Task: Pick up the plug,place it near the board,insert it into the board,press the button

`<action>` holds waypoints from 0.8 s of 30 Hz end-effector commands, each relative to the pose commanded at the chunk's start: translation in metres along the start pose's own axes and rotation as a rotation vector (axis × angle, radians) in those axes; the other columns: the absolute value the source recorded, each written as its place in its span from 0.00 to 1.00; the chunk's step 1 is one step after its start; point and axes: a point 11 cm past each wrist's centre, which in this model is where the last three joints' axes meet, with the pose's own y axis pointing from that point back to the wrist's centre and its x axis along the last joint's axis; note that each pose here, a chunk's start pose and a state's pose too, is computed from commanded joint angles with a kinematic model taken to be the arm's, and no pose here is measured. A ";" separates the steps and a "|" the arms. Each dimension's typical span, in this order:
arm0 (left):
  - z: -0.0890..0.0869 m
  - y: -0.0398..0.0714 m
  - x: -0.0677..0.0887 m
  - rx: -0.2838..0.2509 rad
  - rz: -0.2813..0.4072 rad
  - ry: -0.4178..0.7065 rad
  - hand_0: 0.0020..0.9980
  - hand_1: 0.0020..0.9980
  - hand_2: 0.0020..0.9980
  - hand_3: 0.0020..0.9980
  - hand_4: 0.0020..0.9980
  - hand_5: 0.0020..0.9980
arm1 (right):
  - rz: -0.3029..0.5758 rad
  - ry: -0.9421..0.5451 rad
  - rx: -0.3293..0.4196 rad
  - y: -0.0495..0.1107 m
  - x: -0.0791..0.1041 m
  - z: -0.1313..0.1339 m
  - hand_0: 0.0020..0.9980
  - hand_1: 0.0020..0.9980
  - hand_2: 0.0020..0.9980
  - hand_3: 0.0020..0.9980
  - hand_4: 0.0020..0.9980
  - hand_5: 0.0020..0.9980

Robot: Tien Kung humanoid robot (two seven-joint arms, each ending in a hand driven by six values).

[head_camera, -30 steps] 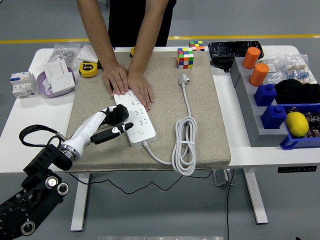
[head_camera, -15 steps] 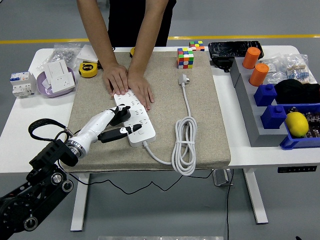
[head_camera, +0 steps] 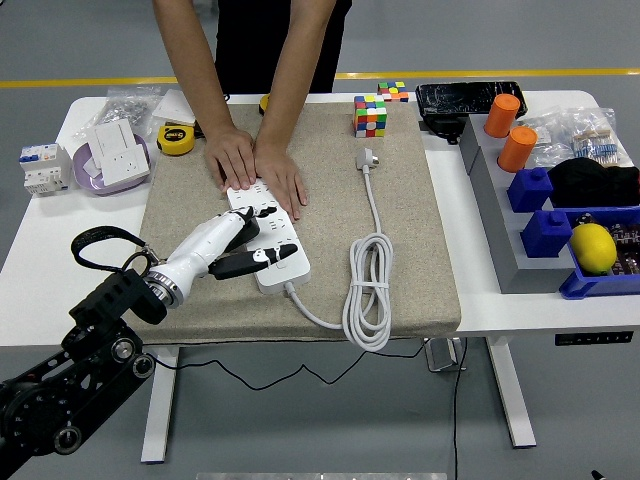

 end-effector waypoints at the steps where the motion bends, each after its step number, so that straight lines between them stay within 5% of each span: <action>1: 0.005 0.000 0.004 -0.021 0.022 -0.009 0.96 0.95 0.90 0.88 0.97 0.96 | 0.000 -0.001 0.000 0.000 0.000 0.000 0.84 0.76 0.75 0.77 1.00 0.82; 5: 0.012 0.002 0.015 -0.018 0.061 -0.108 0.96 0.95 0.90 0.88 0.97 0.96 | -0.001 -0.001 0.003 0.000 -0.001 -0.001 0.84 0.76 0.75 0.77 1.00 0.82; 13: -0.026 0.006 0.010 0.189 -0.038 -0.356 1.00 1.00 0.96 0.85 0.96 0.96 | 0.001 -0.003 0.000 0.000 0.000 0.000 0.84 0.76 0.75 0.77 1.00 0.82; 24: -0.029 0.003 0.007 0.189 -0.058 -0.379 1.00 1.00 0.96 0.85 0.96 0.96 | 0.001 -0.002 0.000 0.000 0.000 0.000 0.84 0.76 0.75 0.77 1.00 0.82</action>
